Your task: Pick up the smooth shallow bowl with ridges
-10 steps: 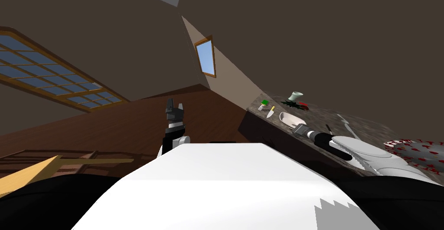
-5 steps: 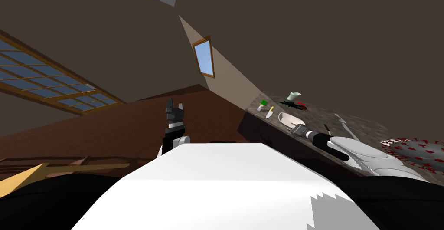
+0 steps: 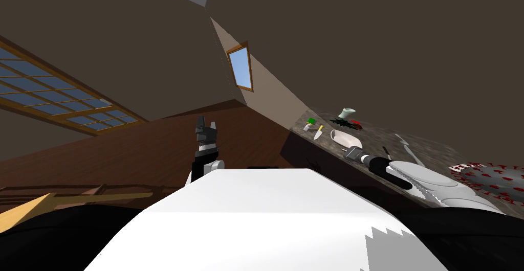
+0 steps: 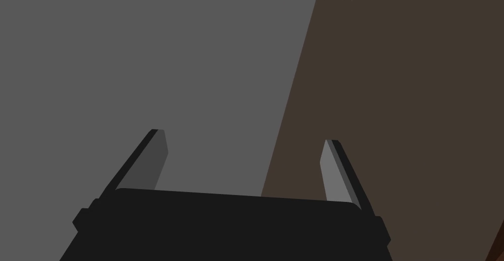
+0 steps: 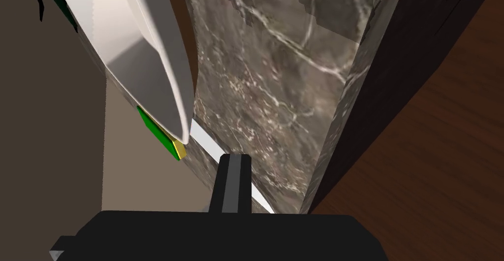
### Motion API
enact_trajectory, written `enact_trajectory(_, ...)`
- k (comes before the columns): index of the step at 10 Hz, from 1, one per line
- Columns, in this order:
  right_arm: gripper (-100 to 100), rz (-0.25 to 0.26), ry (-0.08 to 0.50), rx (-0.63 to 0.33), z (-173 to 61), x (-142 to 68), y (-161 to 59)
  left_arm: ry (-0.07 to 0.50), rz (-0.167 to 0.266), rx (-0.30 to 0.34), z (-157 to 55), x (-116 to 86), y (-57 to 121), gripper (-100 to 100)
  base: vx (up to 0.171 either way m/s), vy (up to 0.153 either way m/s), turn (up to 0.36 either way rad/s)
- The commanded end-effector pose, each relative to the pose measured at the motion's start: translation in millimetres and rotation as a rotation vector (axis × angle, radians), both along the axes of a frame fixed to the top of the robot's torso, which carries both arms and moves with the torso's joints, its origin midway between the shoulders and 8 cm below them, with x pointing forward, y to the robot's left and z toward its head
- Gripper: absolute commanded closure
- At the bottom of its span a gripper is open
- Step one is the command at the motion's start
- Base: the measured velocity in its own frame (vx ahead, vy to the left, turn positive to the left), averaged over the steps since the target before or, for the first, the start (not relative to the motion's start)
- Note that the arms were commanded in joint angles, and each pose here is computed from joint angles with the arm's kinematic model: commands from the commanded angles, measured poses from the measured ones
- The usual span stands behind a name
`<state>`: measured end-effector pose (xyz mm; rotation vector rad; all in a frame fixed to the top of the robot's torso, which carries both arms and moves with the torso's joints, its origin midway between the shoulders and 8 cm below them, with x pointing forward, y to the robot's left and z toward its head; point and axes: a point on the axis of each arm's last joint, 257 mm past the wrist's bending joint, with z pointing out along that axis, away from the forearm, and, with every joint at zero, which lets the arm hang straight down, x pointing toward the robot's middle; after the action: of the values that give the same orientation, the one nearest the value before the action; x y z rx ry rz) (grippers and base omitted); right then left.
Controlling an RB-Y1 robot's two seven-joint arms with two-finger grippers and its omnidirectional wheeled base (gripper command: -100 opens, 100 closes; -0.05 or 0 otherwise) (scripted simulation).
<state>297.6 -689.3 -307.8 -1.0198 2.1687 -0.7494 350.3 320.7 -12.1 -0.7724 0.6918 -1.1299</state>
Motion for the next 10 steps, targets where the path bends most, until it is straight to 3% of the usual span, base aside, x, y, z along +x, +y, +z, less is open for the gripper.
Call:
enact_trajectory(1,-100,0.019,-0.036,0.003,12,16,9,0.000,0.000,0.000,0,0,0.0,0,-0.070,-0.005,-0.039)
enact_trajectory(3,-100,0.046,-0.100,0.011,33,43,24,0.000,0.000,0.000,0,0,0.0,0,-0.147,-0.086,-0.039)
enact_trajectory(8,-100,0.090,-0.176,0.019,62,74,48,0.000,0.000,0.000,0,0,0.0,0,-0.052,-0.076,-0.013)
enact_trajectory(10,-100,0.051,-0.118,0.013,42,49,27,0.000,0.000,0.000,0,0,0.0,0,0.091,-0.039,0.024)
